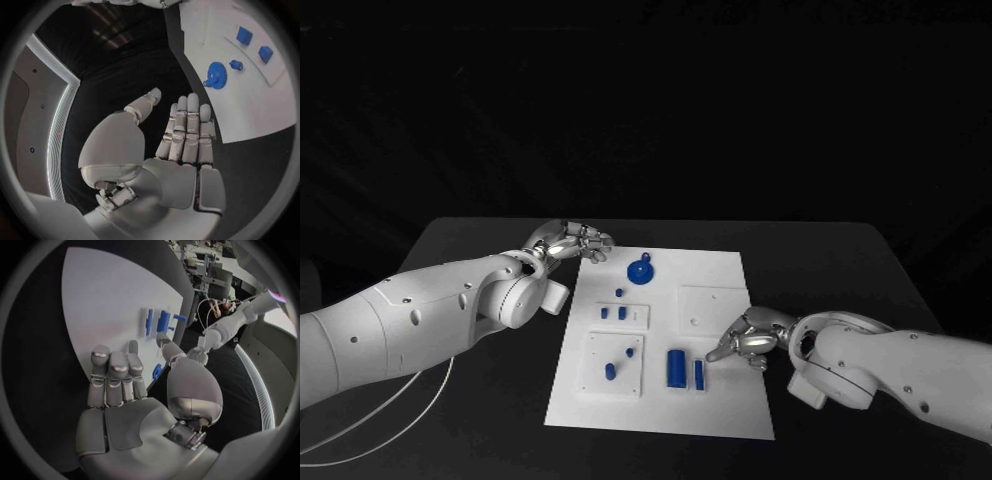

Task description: Assemble the parts on the task board

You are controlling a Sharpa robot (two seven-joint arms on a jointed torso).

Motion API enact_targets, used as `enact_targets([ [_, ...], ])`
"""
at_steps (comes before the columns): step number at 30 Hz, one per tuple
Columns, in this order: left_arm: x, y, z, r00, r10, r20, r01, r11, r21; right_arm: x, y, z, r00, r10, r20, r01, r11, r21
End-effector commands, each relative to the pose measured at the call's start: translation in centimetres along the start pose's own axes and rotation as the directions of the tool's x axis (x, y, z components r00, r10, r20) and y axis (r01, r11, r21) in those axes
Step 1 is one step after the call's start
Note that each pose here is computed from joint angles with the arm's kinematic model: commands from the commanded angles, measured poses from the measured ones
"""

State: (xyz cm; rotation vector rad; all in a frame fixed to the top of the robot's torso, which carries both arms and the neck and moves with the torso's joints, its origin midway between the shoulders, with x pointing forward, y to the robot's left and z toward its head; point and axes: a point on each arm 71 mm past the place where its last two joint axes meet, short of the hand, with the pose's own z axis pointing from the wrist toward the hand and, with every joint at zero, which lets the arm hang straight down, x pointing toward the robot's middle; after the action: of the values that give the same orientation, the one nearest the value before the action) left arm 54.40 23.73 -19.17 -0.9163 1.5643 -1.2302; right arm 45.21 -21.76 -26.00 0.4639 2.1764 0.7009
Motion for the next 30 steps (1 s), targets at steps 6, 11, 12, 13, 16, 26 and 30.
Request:
enact_targets([
  [6, -0.59, 0.15, 0.17, 0.993, -0.118, 0.008, 0.119, 0.993, -0.022, -8.2, 0.6, 1.9, 0.912, 0.383, 0.144, -0.337, 0.902, -0.269],
  [11, -1.62, -0.18, 0.72, 0.988, -0.15, 0.032, 0.151, 0.988, -0.018, -11.8, 1.0, 3.5, 0.88, 0.423, 0.218, -0.339, 0.878, -0.337],
  [12, -1.75, -0.28, 0.84, 0.987, -0.155, 0.033, 0.155, 0.988, -0.016, -12.2, 1.1, 3.8, 0.869, 0.444, 0.219, -0.355, 0.867, -0.35],
  [13, -1.93, -0.46, 0.96, 0.987, -0.159, 0.034, 0.159, 0.987, -0.012, -12.7, 1.4, 4.2, 0.857, 0.466, 0.219, -0.372, 0.854, -0.364],
  [16, -2.29, -0.86, 1.25, 0.984, -0.171, 0.053, 0.171, 0.985, 0.008, -13.2, 1.9, 5.0, 0.849, 0.487, 0.205, -0.385, 0.836, -0.392],
  [26, -2.82, -1.58, 2.61, 0.97, -0.194, 0.147, 0.183, 0.979, 0.084, -13.5, 2.0, 6.6, 0.778, 0.591, 0.215, -0.46, 0.768, -0.446],
  [30, -2.81, -1.54, 2.68, 0.966, -0.202, 0.16, 0.19, 0.978, 0.083, -13.3, 2.1, 6.6, 0.777, 0.592, 0.213, -0.46, 0.766, -0.449],
])
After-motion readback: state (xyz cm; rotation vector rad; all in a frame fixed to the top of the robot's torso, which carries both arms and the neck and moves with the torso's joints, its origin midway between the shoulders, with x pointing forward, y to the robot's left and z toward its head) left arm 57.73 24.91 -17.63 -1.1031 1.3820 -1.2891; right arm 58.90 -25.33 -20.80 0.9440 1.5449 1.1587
